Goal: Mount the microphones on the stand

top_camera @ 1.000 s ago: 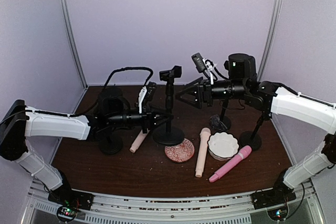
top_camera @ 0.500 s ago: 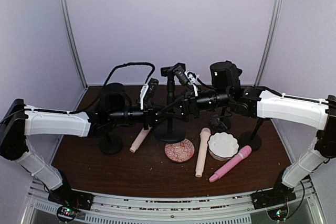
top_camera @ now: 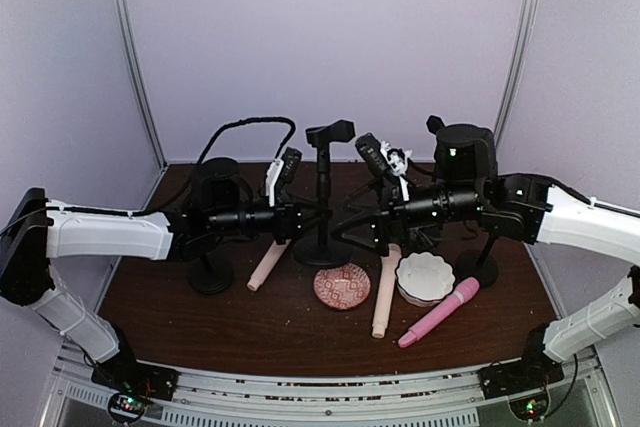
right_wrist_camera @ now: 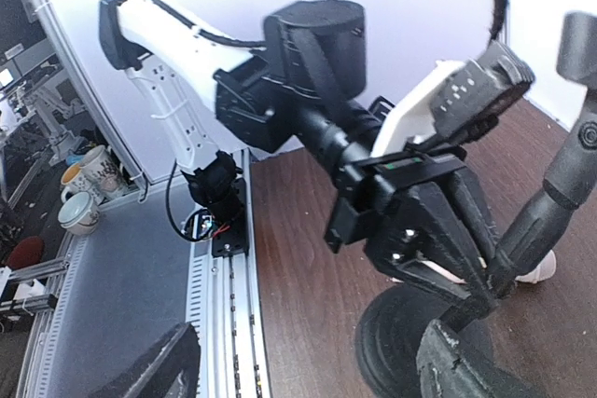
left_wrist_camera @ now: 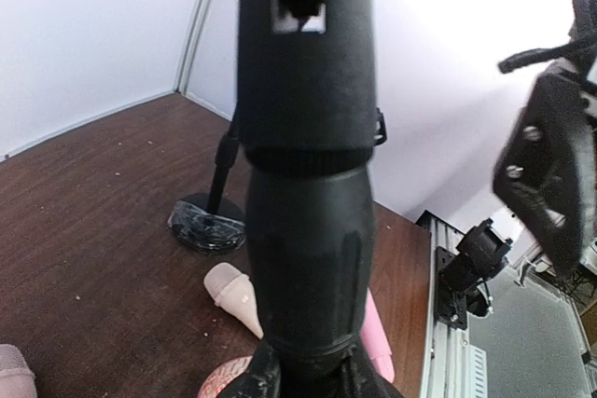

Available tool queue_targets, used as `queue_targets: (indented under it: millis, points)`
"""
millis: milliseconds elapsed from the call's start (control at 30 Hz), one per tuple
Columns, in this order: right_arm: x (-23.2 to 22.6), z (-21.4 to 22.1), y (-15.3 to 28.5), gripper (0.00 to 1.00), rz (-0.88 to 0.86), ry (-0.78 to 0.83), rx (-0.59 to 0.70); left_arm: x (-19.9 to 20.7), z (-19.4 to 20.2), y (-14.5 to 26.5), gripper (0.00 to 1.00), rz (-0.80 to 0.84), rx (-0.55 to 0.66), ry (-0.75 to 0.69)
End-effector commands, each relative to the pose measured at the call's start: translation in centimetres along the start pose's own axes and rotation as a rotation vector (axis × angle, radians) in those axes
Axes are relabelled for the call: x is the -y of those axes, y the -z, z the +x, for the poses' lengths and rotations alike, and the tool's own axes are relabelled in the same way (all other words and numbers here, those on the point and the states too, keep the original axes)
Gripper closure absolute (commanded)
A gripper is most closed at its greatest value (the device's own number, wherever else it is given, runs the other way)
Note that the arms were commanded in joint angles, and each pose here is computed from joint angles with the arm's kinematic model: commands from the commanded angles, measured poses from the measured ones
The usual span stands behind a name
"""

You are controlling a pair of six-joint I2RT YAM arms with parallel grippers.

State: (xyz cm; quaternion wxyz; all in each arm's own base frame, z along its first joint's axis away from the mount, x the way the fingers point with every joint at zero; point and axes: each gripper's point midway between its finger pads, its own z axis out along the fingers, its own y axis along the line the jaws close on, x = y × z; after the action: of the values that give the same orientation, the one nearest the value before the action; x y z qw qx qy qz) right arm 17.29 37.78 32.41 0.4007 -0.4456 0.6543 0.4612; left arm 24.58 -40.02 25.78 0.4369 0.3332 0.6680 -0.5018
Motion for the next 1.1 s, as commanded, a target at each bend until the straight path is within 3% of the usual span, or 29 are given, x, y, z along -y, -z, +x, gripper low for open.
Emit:
queue_targets:
  millis: [0, 100, 200, 400, 600, 1067]
  points:
    - [0.7, 0.8, 0.9, 0.19, 0.068, 0.015, -0.001, 0.7, -4.0, 0.5, 1.00, 0.010, 0.125, -0.049]
    - [2.7, 0.7, 1.0, 0.16, 0.138, -0.021, 0.017, 1.8, -3.9, 0.8, 1.00, 0.072, 0.133, -0.076]
    - [4.4, 0.1, 1.0, 0.00, 0.163, -0.051, 0.046, 3.1, -3.8, 1.0, 1.00, 0.142, 0.132, -0.093]
    - [4.7, -2.5, 0.9, 0.00, 0.163, 0.003, 0.187, 3.9, -3.5, 1.0, 1.00, 0.198, 0.115, -0.095]
    - [4.4, -3.4, -1.8, 0.12, 0.075, 0.027, 0.153, 3.6, -3.3, 0.4, 1.00, 0.193, 0.096, -0.083]
    - [0.6, -1.4, -2.3, 0.21, 0.017, 0.111, 0.059, 0.2, -3.0, 0.1, 1.00, 0.036, 0.078, -0.005]
